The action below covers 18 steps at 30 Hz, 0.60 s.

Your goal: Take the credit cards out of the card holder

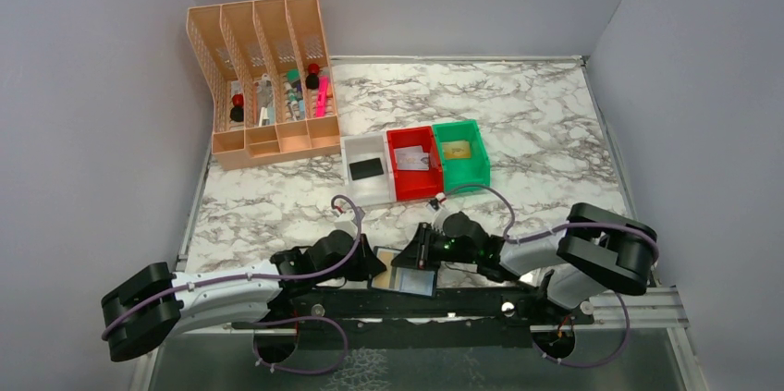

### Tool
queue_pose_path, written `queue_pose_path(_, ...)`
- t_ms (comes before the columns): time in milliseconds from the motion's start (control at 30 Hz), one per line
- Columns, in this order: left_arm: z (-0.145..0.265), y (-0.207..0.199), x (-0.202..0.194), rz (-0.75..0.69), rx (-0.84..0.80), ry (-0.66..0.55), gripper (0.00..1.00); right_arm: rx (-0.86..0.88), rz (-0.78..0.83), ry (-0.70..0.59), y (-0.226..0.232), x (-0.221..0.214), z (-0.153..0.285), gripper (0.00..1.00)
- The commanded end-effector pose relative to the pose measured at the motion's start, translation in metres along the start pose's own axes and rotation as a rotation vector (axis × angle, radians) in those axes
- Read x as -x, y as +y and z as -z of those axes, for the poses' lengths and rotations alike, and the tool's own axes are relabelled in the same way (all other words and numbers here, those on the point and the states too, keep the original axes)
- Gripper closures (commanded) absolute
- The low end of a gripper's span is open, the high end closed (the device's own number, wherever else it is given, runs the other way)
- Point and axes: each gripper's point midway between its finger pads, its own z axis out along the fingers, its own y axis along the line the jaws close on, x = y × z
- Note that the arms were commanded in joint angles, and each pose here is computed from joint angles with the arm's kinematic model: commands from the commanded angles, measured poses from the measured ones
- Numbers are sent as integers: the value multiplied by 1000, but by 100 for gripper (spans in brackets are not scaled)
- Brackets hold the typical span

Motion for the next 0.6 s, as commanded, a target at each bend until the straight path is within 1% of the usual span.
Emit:
queue_pose_path(0,5,21,-10,-50,87,42,85,-139,23,-52,-15,11,7,80)
queue_pose_path(100,9,13,3,-83,105,15,77,-220,74,-31,-23,11,13,77)
queue_pose_path(200,13,9,11,-115,139,12,72,-228,126,27,-21,5,11,74)
queue_pose_path(300,12,8,11,-128,156,28,70,-220,139,79,-21,-3,7,74)
queue_pose_path(567,6,19,-3,-144,217,111,70,-277,110,119,-39,-13,4,72)
